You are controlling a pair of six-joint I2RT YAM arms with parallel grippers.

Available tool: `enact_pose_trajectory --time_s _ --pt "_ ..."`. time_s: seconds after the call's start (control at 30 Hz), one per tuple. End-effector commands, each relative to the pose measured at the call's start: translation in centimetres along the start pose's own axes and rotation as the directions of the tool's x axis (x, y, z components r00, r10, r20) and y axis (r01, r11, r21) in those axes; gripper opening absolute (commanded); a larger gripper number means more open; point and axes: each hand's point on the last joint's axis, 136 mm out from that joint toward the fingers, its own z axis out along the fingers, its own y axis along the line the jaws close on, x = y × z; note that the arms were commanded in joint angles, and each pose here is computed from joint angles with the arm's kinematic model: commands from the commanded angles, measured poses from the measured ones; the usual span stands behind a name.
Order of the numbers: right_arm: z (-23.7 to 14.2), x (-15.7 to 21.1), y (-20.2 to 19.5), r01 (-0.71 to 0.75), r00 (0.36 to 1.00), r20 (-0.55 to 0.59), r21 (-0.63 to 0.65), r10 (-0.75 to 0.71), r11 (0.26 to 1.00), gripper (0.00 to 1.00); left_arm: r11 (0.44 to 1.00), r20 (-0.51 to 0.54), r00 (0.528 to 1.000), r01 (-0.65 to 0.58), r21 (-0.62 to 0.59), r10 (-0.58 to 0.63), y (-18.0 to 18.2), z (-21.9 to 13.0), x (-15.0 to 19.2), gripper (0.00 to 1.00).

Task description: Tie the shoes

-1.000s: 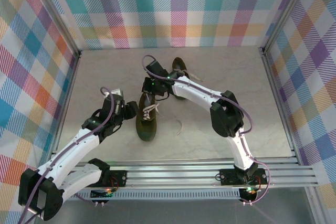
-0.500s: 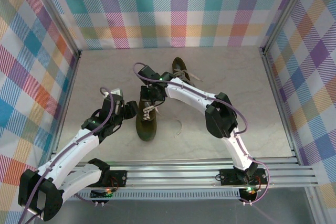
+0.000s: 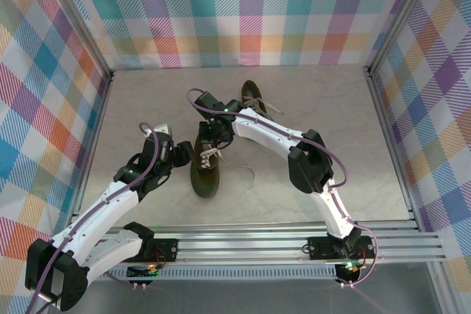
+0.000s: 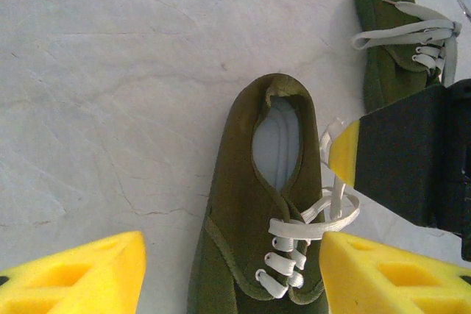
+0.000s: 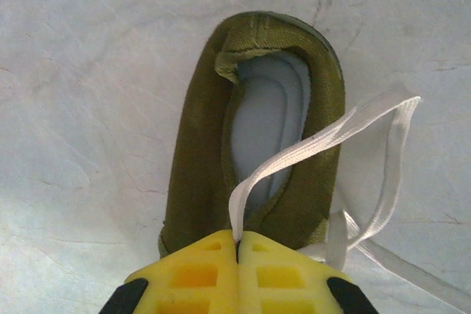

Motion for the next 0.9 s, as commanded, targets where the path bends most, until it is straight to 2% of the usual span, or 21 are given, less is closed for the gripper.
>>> enact_pose_trajectory --time_s 0.0,0.2,0.3,0.63,0.73,0.87 --pt "-1.1 1.1 0.0 0.042 0.998 -0.044 0.017 -0.041 0.999 0.00 1.000 0.014 1.000 0.020 0.007 -0.020 0.2 -0.1 -0.1 0.64" --pt "0.3 2.8 -1.1 0.062 0.992 -0.116 0.056 -0.055 0.997 0.02 1.000 0.008 1.000 0.018 0.023 -0.019 0.0 -0.2 0.0 0.65" --pt "0.0 2.5 -0.5 0.068 0.993 -0.102 0.026 -0.065 0.997 0.13 0.999 0.007 1.000 0.019 0.025 -0.019 0.0 -0.2 0.1 0.68" --pt "-3.0 0.0 1.6 0.109 0.994 0.011 -0.054 -0.109 0.993 0.35 0.999 -0.003 1.000 0.021 0.028 -0.021 -0.1 -0.2 0.3 0.70" --pt "-4.4 -0.7 1.3 0.150 0.986 0.078 -0.055 -0.146 0.987 0.36 0.999 -0.005 1.000 0.023 0.031 -0.023 -0.1 -0.3 0.3 0.71" --pt "-6.0 -0.2 -1.0 0.224 0.959 0.182 -0.016 -0.217 0.975 0.32 0.998 -0.014 0.999 0.038 0.054 -0.038 -0.5 -0.2 0.5 0.73"
